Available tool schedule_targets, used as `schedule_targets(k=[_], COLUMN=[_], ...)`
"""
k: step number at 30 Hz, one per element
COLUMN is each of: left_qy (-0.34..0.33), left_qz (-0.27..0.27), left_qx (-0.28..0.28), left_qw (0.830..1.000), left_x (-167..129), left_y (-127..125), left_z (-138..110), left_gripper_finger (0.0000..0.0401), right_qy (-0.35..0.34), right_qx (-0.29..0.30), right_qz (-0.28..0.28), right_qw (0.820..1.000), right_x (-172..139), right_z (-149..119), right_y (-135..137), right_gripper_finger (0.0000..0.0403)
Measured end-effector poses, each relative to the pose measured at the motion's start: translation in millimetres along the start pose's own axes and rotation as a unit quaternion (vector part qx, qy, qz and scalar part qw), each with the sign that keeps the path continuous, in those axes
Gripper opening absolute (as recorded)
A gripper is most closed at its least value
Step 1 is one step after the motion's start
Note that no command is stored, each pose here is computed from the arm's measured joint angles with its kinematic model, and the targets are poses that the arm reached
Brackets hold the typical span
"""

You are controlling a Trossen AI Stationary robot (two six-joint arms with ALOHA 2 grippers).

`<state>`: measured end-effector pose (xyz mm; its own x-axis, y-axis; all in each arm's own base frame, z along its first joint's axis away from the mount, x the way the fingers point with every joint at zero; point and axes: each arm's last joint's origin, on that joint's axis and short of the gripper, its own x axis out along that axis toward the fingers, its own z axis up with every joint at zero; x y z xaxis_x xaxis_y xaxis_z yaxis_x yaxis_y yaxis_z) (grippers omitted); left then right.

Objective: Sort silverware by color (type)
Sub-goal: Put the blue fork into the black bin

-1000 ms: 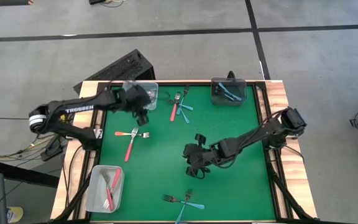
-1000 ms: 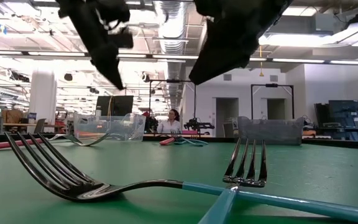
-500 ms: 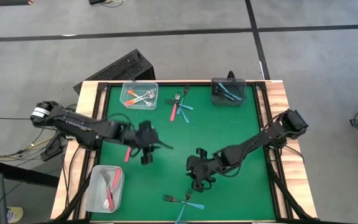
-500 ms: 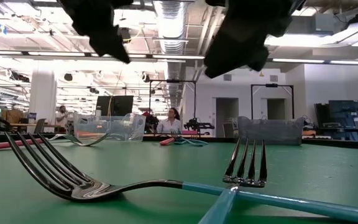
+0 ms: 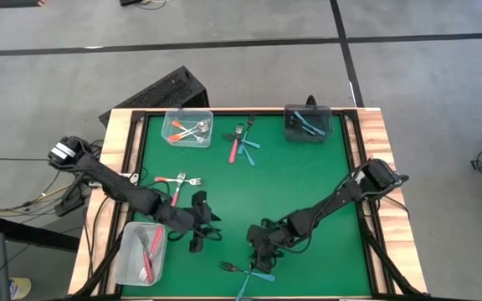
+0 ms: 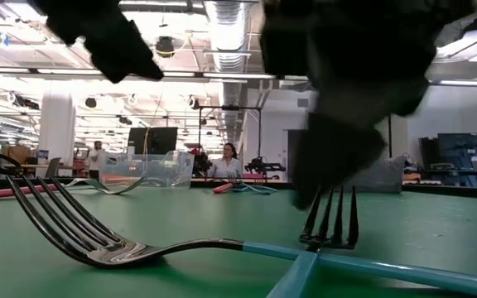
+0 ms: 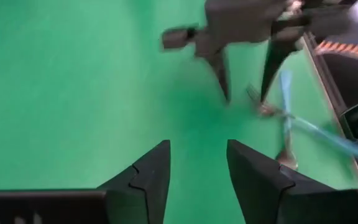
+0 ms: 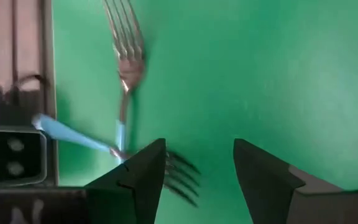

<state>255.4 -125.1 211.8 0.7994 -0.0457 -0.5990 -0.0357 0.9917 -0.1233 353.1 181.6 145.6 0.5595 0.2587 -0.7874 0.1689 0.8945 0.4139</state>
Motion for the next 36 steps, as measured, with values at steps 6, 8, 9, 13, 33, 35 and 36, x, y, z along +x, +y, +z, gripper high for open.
schedule_targets(k=[6, 8, 9, 13, 33, 35, 36], left_qy=[0.023, 0.033, 0.029, 0.013, -0.013, -0.025, -0.025], left_qz=[0.000, 0.006, 0.006, 0.009, 0.018, 0.015, 0.015], left_qx=[-0.006, -0.002, -0.004, -0.008, 0.011, 0.006, 0.005], left_qw=[1.000, 0.999, 1.000, 1.000, 1.000, 1.000, 1.000], left_x=[12, 12, 12, 13, 13, 13, 13], left_y=[-3, -2, -1, -1, -2, -3, -3], left_z=[-8, -10, -9, -6, -2, 1, 1], left_gripper_finger=[0.0162, 0.0163, 0.0163, 0.0163, 0.0163, 0.0163, 0.0163], right_qy=[0.015, 0.018, 0.026, 0.056, -0.054, -0.079, -0.081], right_qx=[0.001, 0.000, 0.000, -0.001, -0.087, -0.098, -0.101], right_qz=[-0.008, 0.004, 0.008, 0.013, -0.110, -0.119, -0.119], right_qw=[1.000, 1.000, 1.000, 0.998, 0.989, 0.985, 0.984], right_x=[-2, -2, -2, 4, -55, -67, -73], right_z=[-4, -4, -5, -11, 11, 16, 17], right_y=[-1, 1, 1, 0, -2, 0, 0], right_gripper_finger=[0.0190, 0.0175, 0.0167, 0.0131, 0.0007, 0.0007, 0.0007])
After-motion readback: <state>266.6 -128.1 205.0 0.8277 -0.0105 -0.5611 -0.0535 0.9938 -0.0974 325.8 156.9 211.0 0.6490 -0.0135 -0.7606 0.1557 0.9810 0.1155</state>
